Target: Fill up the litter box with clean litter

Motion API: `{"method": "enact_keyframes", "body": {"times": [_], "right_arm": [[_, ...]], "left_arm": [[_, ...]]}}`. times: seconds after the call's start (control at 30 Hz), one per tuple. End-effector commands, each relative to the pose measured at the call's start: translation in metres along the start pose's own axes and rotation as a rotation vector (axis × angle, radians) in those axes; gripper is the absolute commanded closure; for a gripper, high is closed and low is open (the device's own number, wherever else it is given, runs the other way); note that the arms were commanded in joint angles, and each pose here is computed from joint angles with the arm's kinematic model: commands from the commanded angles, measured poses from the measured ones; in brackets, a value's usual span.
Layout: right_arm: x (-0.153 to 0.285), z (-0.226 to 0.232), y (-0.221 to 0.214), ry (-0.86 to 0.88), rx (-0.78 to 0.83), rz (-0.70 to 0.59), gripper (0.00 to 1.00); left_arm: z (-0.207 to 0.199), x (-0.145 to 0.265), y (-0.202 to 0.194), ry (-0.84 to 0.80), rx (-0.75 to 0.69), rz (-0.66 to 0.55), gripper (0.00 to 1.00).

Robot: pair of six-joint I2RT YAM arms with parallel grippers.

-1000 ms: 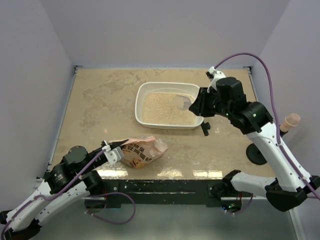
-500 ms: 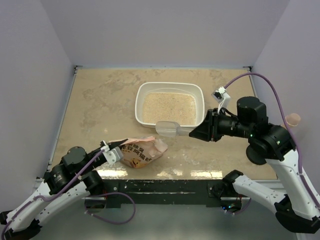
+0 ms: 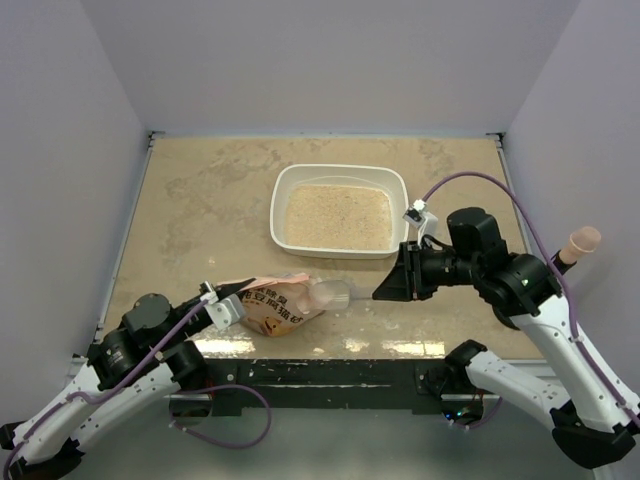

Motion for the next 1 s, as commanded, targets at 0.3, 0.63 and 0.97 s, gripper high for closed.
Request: {"method": "enact_keyframes", "body": {"times": [0.3, 0.63, 0.97], "right_arm": [[-0.037, -0.011, 0.012, 0.058, -0.016, 0.056, 1.00], [-0.081, -0.008, 0.008, 0.039, -0.049, 0.147, 1.00], [-0.122, -0.012, 0.015, -0.108, -0.096, 0.131, 1.00]], "left_arm": [[0.010, 0.001, 0.022, 0.043, 0.001, -0.139, 1.00], [0.009, 0.002, 0.023, 0.032, -0.004, -0.150, 1.00], [0.009, 0.001, 0.022, 0.025, -0.005, -0.142, 1.00]]}}
Point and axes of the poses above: each gripper's point midway between its finger pads, its own x axis back along the fingers, its own z axis along the line the jaws close on, y = z × x, the point moved 8 cm from there along x, back along the fingers, and after that the axes turned 11 degrees about -x, right-handed, at the moved point
